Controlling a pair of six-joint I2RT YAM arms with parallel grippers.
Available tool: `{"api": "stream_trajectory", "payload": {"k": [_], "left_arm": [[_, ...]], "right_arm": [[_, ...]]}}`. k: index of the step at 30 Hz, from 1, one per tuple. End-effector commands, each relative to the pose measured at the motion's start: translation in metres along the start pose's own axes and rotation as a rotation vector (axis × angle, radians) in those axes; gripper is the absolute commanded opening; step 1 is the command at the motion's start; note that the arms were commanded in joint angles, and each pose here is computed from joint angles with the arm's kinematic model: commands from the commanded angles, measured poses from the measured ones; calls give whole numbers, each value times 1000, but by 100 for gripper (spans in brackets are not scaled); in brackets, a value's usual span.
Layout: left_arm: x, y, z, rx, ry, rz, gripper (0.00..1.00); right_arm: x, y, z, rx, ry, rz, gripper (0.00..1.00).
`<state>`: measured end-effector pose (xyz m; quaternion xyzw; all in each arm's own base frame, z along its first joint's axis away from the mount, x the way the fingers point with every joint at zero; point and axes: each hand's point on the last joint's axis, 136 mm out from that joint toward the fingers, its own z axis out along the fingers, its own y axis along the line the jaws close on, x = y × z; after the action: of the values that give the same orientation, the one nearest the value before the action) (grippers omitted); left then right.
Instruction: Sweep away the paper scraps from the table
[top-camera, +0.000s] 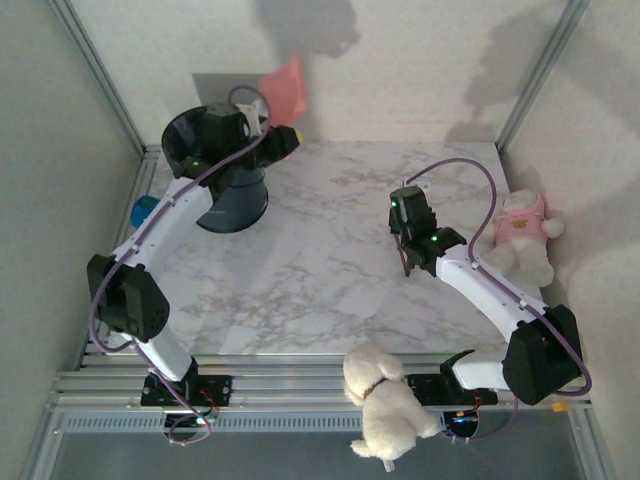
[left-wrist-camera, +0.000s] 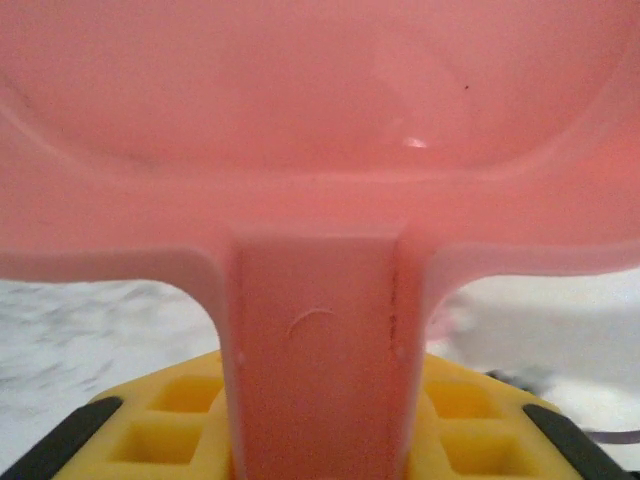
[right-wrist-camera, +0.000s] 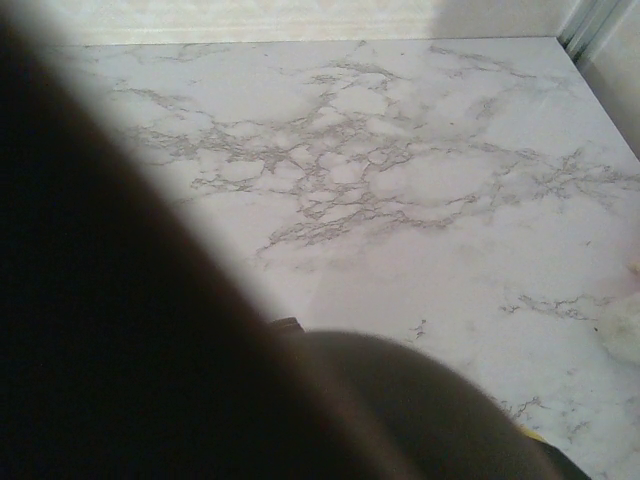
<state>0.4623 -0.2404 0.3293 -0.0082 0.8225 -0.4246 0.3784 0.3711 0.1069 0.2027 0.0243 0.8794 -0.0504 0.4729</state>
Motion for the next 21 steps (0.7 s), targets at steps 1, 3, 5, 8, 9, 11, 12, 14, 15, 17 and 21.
{"api": "stream_trajectory", "payload": {"k": [1, 3, 5, 8, 9, 11, 12, 14, 15, 17, 21], "left_arm": [[50, 48, 15, -294, 179, 205, 0], [68, 58, 25, -372, 242, 268, 0], [87, 69, 34, -435, 304, 321, 0], [113, 82, 48, -495, 390, 389, 0], [122, 85, 52, -510, 417, 414, 0], [137, 96, 58, -562, 466, 460, 0], [144, 101, 60, -590, 495, 487, 0], [157, 110, 63, -640, 543, 534, 0], [163, 115, 65, -660, 566, 557, 0], [174, 120, 67, -682, 604, 589, 0], [197, 131, 70, -695, 691, 637, 0]], "right_arm": [[-10, -7, -5, 11, -46, 47, 0], [-11, -8, -5, 11, -46, 48, 0], [-10, -9, -5, 15, -44, 47, 0], [-10, -10, -6, 18, -44, 49, 0], [-10, -11, -6, 20, -45, 49, 0], [-10, -12, -6, 25, -43, 49, 0], [-10, -12, -7, 27, -43, 49, 0], [-10, -14, -7, 32, -44, 52, 0], [-10, -15, -7, 33, -43, 52, 0], [-9, -16, -7, 37, -42, 55, 0], [-9, -17, -7, 36, -43, 61, 0]]}}
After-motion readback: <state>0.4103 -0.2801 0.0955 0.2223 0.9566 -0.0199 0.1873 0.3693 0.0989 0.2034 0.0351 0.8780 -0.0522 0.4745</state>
